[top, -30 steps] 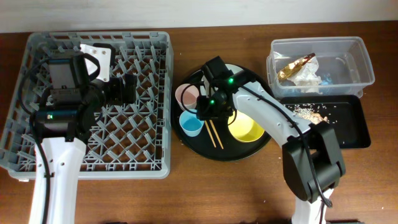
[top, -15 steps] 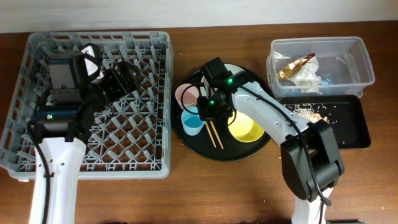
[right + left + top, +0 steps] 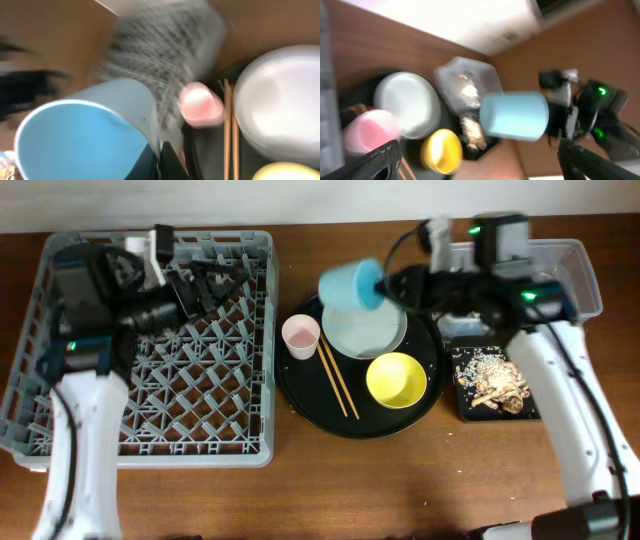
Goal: Sort waste into correct bins and load items into the dishwasher rack
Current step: 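Grasp the blue cup with the right gripper and lift it, then hand the blue cup from right gripper to left gripper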
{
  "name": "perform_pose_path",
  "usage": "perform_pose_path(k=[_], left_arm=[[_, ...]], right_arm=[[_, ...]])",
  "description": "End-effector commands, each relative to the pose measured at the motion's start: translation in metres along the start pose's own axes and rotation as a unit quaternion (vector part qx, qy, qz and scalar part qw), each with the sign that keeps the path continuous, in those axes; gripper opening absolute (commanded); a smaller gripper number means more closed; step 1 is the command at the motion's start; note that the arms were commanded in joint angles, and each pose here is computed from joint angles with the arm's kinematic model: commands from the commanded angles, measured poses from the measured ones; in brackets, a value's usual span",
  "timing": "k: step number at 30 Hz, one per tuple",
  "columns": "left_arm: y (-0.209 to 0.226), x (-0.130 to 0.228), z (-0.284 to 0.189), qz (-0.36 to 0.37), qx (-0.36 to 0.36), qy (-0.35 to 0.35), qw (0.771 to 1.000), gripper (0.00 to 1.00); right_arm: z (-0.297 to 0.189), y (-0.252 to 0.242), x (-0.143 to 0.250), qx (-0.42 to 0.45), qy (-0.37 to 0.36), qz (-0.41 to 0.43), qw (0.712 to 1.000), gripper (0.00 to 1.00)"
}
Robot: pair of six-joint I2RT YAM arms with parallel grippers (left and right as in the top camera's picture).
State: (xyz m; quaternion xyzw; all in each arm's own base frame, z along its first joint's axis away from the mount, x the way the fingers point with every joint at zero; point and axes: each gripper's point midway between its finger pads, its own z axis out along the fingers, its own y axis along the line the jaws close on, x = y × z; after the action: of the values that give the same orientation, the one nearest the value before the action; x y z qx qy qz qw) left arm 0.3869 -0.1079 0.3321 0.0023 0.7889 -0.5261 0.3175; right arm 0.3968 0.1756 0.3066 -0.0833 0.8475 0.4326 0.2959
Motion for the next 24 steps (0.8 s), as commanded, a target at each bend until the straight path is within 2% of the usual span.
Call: perform_pose_path(k=[1,4,12,14,15,17,18,19,21,22,23,24], left_arm=[[-0.013,0.023,0.012,-0.021,0.201,0.125,0.971,0.99],[0.017,0.033,0.037,-0.075,0.206,0.155,0.963,0.99],[-0.002,0.057,0.061,-0.066,0.225,0.197,0.952,0.98],[-0.003,0.059,0.062,-0.067,0.226,0.200,0.951,0.89],[-0.003,0.059,0.062,-0.068,0.226,0.200,0.951,0.75],[-0.003,0.059,0.062,-0.068,0.226,0.200,0.951,0.63],[-0.003,0.059,0.062,-0.068,0.226,0.200,0.951,0.54],[-0.003,0.059,0.062,-0.068,0.226,0.200,0.951,0.49],[-0.003,0.059,0.062,-0.068,0.226,0.200,0.951,0.48],[-0.003,0.059,0.062,-0.068,0.226,0.200,0.951,0.48],[-0.003,0.059,0.062,-0.067,0.226,0.200,0.951,0.48],[-0.002,0.056,0.061,-0.058,0.227,0.195,0.952,0.47]], right_arm=[[0.013,0.023,0.003,-0.107,0.025,-0.023,0.994,0.04],[0.039,0.042,0.007,-0.173,0.042,-0.060,0.982,0.04],[0.104,0.059,0.032,-0.217,0.083,-0.066,0.970,0.04],[0.113,0.059,0.036,-0.219,0.089,-0.062,0.970,0.04],[0.116,0.058,0.037,-0.218,0.090,-0.062,0.970,0.04],[0.117,0.057,0.036,-0.214,0.088,-0.061,0.971,0.04],[0.117,0.055,0.035,-0.210,0.086,-0.061,0.972,0.04],[0.117,0.055,0.035,-0.210,0.086,-0.061,0.972,0.04],[0.117,0.055,0.035,-0.210,0.086,-0.061,0.972,0.05],[0.117,0.055,0.035,-0.210,0.086,-0.061,0.972,0.29],[0.117,0.055,0.035,-0.210,0.086,-0.061,0.972,0.47],[0.117,0.055,0.035,-0.210,0.085,-0.061,0.972,0.73]])
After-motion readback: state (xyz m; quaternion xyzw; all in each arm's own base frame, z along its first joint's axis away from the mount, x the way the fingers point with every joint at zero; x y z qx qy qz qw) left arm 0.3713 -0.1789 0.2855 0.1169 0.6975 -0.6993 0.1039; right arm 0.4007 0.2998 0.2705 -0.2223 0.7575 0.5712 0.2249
